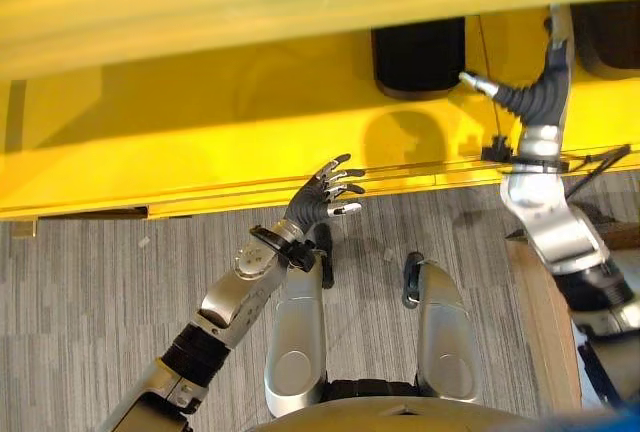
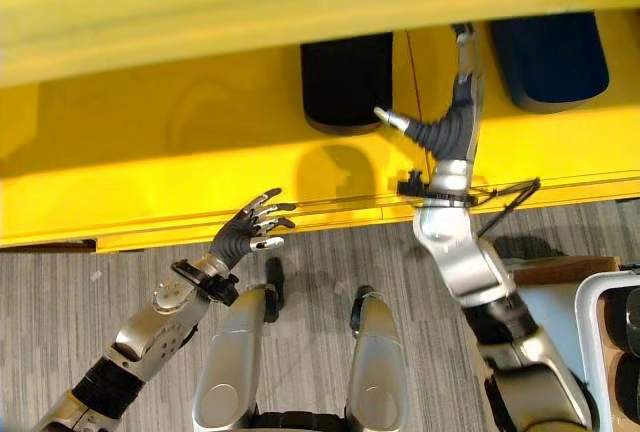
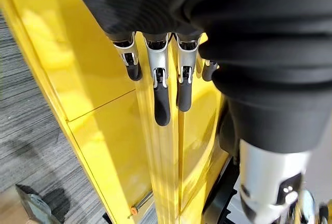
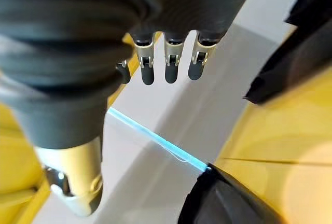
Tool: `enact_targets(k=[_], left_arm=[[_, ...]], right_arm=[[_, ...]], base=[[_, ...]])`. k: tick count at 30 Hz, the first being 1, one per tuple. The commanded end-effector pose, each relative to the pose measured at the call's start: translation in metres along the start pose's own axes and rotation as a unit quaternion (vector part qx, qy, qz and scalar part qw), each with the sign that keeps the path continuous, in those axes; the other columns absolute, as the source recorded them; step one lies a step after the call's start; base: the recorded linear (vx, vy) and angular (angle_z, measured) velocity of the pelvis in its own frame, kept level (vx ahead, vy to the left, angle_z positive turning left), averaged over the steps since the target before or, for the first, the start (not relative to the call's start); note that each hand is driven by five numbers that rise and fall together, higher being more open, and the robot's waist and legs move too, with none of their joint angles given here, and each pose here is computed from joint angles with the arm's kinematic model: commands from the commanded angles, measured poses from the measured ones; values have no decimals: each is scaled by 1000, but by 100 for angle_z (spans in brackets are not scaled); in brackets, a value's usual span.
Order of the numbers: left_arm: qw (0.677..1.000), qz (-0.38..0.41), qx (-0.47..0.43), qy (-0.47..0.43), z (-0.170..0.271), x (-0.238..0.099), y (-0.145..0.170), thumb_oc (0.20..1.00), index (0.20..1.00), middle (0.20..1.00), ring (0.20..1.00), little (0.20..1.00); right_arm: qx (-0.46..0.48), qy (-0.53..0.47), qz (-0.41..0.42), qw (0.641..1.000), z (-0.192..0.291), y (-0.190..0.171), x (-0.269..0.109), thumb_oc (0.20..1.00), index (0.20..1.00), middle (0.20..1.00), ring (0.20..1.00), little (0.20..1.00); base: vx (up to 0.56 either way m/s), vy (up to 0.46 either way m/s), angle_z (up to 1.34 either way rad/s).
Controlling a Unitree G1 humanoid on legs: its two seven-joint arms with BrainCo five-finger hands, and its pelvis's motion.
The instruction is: Move parts from the plastic box to the shelf.
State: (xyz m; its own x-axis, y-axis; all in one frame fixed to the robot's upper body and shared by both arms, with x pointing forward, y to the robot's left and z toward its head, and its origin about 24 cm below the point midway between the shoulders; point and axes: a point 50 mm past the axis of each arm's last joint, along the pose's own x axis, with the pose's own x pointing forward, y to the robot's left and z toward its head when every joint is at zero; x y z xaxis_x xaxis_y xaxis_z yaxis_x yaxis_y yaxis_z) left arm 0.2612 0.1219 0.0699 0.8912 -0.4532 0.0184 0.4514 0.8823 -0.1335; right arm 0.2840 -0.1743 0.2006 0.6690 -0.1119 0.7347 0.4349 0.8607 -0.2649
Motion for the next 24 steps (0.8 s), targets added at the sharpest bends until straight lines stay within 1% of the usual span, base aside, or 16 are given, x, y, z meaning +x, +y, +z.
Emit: enact_targets(k=[1,4,9,14,16,18,19,20,22,24], left_arm=[[998,24,-2,-53,14,1,-5,1000,1000,1000,1000,1000],[996,63,-12,-69,14,-4,1,1000,1000,1000,1000,1000],[993,105,-4,-58,4,-17,13,1000,1000,1000,1000,1000],[995,93,-8,-42,-4,-28,16,1000,1000,1000,1000,1000],[995,94,1,-25,-13,-37,17,1000,1000,1000,1000,1000],[997,74,4,-17,-17,-45,17,1000,1000,1000,1000,1000],[997,72,4,-15,-18,-46,17,1000,1000,1000,1000,1000],[999,48,13,-9,-21,-47,15,1000,1000,1000,1000,1000],[998,-20,66,-9,-22,-51,10,1000,1000,1000,1000,1000],[995,-84,54,32,-36,-54,7,1000,1000,1000,1000,1000]], right_arm=[[53,-86,-30,994,31,-15,5,1000,1000,1000,1000,1000],[75,-39,-18,996,18,-18,-19,1000,1000,1000,1000,1000],[105,47,16,993,-3,-17,-55,1000,1000,1000,1000,1000],[108,112,47,987,-19,-19,-75,1000,1000,1000,1000,1000],[107,147,72,981,-27,-21,-89,1000,1000,1000,1000,1000],[112,214,102,965,-41,-24,-108,1000,1000,1000,1000,1000],[112,216,104,964,-41,-24,-109,1000,1000,1000,1000,1000],[107,249,112,956,-49,-25,-118,1000,1000,1000,1000,1000],[100,312,109,939,-66,-31,-133,1000,1000,1000,1000,1000],[96,387,87,913,-89,-35,-149,1000,1000,1000,1000,1000]], base=[[103,71,-11],[108,67,-19],[103,53,-14],[133,65,-13],[167,79,-11],[126,83,-8],[84,110,-8],[72,131,-6],[84,268,-3],[83,376,-13]])
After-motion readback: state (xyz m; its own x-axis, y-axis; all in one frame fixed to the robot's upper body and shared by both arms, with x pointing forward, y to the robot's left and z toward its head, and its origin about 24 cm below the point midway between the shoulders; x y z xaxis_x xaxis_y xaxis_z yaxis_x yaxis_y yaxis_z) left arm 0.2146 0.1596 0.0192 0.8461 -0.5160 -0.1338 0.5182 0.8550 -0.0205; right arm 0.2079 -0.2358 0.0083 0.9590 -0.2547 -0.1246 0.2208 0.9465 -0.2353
